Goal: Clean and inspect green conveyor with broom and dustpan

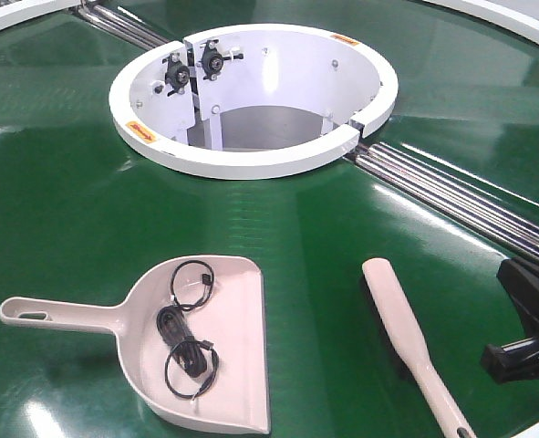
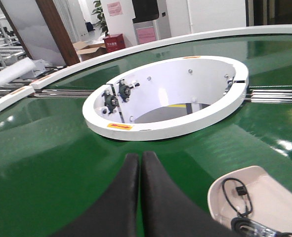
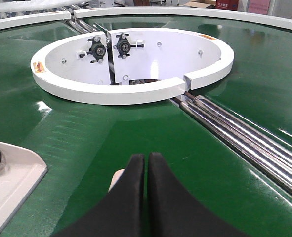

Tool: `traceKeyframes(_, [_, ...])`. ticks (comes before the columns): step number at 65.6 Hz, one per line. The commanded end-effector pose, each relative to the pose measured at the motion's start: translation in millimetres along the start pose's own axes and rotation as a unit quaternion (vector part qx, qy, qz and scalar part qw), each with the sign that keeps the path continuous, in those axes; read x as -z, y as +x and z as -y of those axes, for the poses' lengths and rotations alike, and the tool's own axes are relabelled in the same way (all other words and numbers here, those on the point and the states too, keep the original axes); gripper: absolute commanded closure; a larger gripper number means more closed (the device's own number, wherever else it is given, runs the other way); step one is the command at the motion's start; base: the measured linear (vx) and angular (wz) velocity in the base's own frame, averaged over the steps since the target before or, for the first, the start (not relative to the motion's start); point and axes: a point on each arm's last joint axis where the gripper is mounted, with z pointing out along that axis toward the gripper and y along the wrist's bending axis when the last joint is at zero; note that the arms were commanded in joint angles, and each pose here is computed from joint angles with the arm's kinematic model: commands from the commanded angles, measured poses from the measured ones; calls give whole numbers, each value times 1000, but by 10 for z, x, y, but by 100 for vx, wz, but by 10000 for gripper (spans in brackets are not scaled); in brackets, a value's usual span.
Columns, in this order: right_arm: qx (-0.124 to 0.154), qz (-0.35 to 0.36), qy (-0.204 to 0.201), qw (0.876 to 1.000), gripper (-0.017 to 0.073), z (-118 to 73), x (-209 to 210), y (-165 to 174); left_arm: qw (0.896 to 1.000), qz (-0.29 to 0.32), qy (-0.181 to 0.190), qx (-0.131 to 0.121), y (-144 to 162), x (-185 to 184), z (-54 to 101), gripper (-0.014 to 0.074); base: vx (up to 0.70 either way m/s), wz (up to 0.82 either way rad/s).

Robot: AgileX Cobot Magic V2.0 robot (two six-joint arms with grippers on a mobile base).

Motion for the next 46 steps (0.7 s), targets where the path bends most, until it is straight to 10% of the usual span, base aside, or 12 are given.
traceKeyframes(1, [0, 51, 7, 999, 565, 17, 10, -164, 999, 37, -26, 23, -122, 16, -59, 617, 0, 0])
traceKeyframes(17, [0, 50, 7, 999, 565, 17, 10, -163, 987, 39, -83, 131, 32, 49, -112, 617, 0, 0])
traceKeyframes(46, [0, 50, 7, 999, 565, 17, 10, -161, 980, 62, -126, 141, 1194, 104, 155, 617, 0, 0])
